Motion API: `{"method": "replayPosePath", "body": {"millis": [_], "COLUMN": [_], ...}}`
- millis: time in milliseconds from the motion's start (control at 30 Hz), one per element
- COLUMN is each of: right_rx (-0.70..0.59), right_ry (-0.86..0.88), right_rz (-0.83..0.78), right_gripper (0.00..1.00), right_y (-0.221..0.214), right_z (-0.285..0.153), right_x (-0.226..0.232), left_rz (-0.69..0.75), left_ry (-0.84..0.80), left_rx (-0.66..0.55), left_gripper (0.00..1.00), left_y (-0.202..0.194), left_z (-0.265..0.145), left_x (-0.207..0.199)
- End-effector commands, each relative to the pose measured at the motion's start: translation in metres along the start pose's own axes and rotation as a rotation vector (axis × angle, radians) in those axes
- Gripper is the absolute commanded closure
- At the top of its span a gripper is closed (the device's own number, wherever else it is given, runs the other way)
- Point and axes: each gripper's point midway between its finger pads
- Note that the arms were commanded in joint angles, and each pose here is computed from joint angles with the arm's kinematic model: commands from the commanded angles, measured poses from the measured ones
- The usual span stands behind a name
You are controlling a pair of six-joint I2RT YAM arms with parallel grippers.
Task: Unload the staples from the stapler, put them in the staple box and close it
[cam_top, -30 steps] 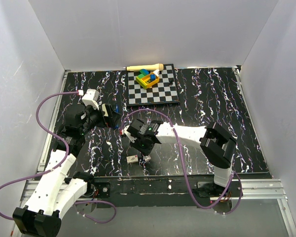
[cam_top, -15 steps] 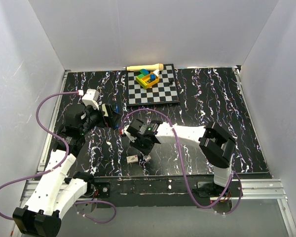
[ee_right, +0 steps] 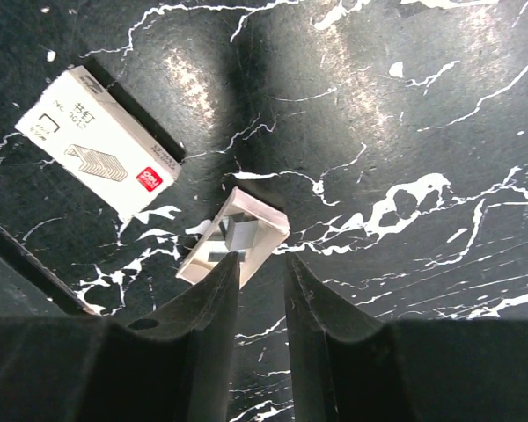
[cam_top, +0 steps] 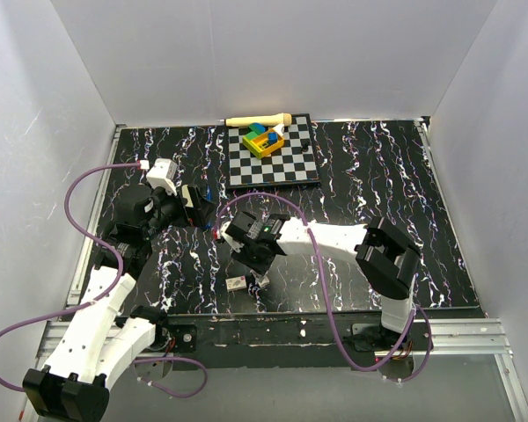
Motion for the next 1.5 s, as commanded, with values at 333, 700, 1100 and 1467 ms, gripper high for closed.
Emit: {"method": "replayPosePath", "body": {"millis": [333, 700, 1100, 1467], "right_rx": [-0.112, -0.115, -0.119, -0.118], "right_ry": [-0.04, 0.126, 0.073, 0.085], "right_rz": [-0.184, -0.315, -0.379, -0.403], "right_gripper": [0.63, 0.62, 0.63, 0.63], "right_y": [0.022, 0.012, 0.013, 0.019], "right_z": [-0.018, -0.013, -0.001, 0.0], "right_x": [-0.011, 0.013, 0.001, 0.001], "left_rz": [0.013, 0.016, 0.016, 0.016], "left_ry": [0.006, 0.022, 0.02, 0.016], "left_rx": [0.002, -0.006, -0.004, -0.001], "left_gripper": [0.02, 0.02, 0.02, 0.02], "left_y": [0.001, 0.002, 0.002, 0.002], "left_z": [0.001, -0.001, -0.001, 0.0], "left_x": [0.001, 0.003, 0.003, 0.003]}}
Point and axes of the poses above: each gripper's point midway between its finger pads, its own z axis out along the fingers, its own x axis along the line the jaws close on, y = z × x, and after that the axes turned 3 degrees about z, right-handed
